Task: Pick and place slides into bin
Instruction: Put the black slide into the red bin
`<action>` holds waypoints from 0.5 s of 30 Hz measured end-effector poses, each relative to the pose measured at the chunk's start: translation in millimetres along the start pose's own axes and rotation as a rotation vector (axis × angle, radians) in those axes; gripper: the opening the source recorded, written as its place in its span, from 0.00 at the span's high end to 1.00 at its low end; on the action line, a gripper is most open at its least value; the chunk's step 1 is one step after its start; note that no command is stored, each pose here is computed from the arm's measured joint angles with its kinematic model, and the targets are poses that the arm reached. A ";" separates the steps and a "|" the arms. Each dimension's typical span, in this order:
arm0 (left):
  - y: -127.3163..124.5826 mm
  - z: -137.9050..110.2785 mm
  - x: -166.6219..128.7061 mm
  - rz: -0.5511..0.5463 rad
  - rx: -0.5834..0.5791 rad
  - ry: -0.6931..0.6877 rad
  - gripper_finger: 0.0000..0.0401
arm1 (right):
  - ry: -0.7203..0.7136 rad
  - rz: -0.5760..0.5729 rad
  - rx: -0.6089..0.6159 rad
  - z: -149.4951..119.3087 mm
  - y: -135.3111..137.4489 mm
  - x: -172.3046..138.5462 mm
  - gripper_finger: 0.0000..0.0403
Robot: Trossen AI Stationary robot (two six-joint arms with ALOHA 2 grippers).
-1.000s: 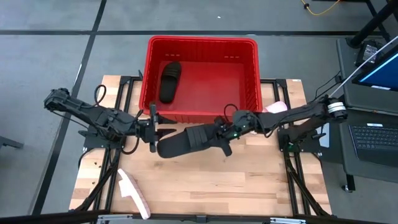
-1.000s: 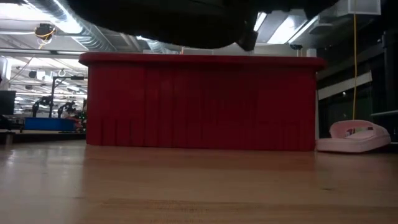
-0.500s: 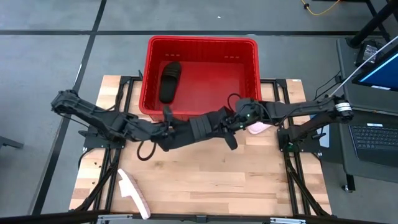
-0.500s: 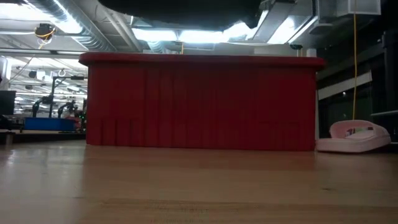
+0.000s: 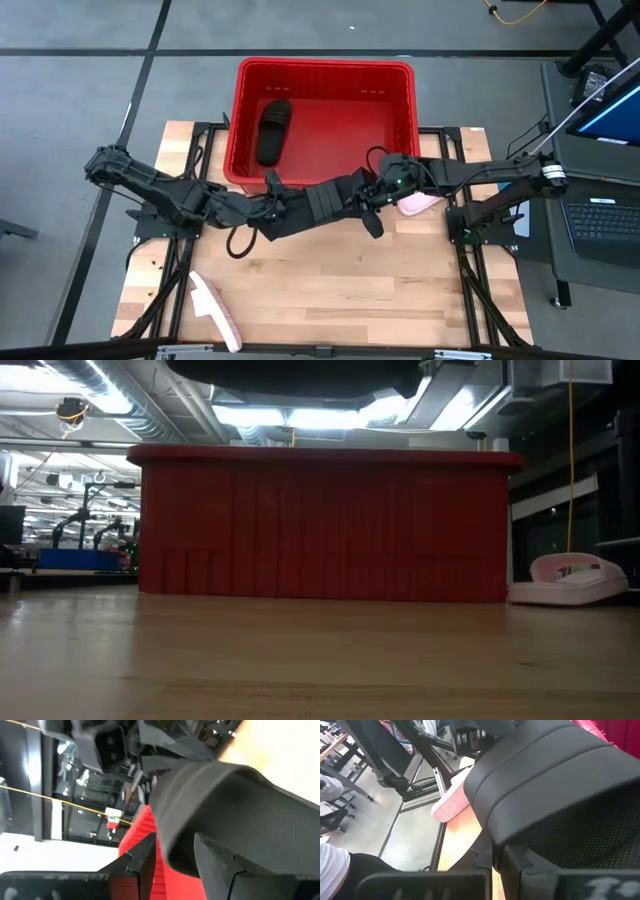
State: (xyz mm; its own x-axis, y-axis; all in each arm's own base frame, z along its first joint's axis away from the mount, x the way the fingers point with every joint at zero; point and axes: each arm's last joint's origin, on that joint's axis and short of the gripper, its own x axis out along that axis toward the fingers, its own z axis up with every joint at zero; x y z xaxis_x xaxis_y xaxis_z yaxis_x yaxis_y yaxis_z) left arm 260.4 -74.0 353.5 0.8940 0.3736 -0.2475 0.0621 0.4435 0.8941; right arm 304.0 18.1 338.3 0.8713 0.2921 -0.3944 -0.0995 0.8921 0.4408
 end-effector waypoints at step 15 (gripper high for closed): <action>-14.3 6.3 27.0 -0.015 0.219 -0.006 0.68 | -0.001 0.000 -0.023 0.1 0.0 0.2 0.96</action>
State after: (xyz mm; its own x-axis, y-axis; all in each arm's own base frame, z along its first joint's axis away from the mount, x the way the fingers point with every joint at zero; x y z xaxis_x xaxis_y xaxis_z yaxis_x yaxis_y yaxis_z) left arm 286.4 -75.3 336.3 0.8949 0.3632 -0.2592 0.1695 0.2608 0.9504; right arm 304.2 18.1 338.3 0.8718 0.2919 -0.3933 -0.1108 0.8998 0.4220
